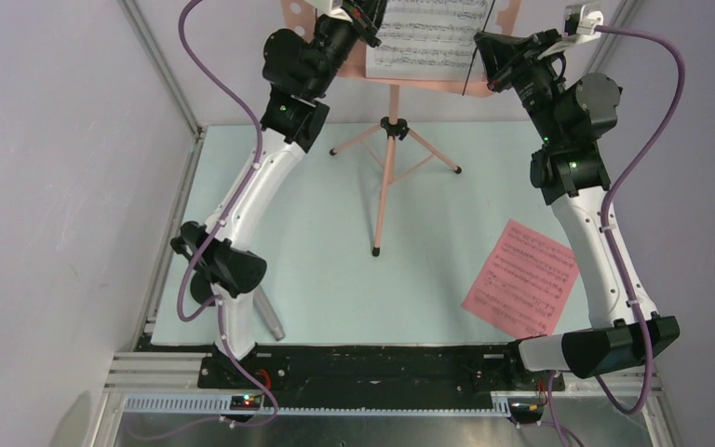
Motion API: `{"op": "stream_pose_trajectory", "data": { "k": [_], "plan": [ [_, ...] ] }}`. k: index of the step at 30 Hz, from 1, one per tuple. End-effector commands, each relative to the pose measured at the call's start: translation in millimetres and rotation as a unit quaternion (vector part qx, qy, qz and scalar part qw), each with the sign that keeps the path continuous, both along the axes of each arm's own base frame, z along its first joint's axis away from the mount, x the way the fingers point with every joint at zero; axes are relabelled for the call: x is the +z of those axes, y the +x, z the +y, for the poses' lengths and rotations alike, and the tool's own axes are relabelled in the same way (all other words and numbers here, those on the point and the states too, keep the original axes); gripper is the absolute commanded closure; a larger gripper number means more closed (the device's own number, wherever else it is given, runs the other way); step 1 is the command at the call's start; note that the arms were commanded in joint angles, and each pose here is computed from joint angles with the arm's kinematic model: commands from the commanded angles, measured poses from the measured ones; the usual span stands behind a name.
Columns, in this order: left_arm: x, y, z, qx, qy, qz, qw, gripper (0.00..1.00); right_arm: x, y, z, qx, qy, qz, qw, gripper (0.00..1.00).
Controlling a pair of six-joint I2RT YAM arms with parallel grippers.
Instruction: Set up the instrument practice props
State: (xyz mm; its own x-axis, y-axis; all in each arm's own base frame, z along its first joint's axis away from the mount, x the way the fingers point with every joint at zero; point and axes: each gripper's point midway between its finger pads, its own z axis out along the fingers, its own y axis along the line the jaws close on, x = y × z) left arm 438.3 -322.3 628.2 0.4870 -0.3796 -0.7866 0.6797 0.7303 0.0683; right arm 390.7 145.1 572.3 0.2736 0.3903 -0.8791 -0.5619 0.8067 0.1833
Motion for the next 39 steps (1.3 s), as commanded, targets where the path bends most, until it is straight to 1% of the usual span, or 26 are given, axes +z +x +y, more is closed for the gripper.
{"op": "stream_pose_trajectory", "data": {
  "k": [1,5,9,12,18,29,34,39],
  "plan": [
    [20,-10,3,-0.009,-0.03,-0.018,0.999,1.0,37,-29,-4,0.002,-0.001,-0.071,0.997,1.0],
    [19,-13,-3,-0.022,-0.026,-0.022,0.999,1.0,34,-27,1,0.008,-0.007,-0.066,0.998,1.0],
    [25,-21,-12,-0.041,-0.041,-0.038,0.998,1.0,31,-25,7,0.014,-0.008,-0.062,0.998,1.0],
    [28,-27,-20,-0.037,-0.045,-0.051,0.997,1.0,29,-25,11,0.019,-0.008,-0.06,0.998,1.0],
    [39,-30,-17,-0.029,-0.075,-0.063,0.995,1.0,27,-26,12,0.016,-0.005,-0.059,0.998,1.0],
    [25,-31,-30,-0.029,-0.035,-0.074,0.996,1.0,19,-21,18,0.011,-0.017,-0.049,0.999,1.0],
    [17,-27,-30,-0.012,-0.013,-0.074,0.997,1.0,16,-19,18,0.007,-0.018,-0.045,0.999,1.0],
    [17,-25,-29,-0.002,-0.009,-0.078,0.997,1.0,14,-15,19,0.007,-0.018,-0.041,0.999,1.0]
  ]
}}
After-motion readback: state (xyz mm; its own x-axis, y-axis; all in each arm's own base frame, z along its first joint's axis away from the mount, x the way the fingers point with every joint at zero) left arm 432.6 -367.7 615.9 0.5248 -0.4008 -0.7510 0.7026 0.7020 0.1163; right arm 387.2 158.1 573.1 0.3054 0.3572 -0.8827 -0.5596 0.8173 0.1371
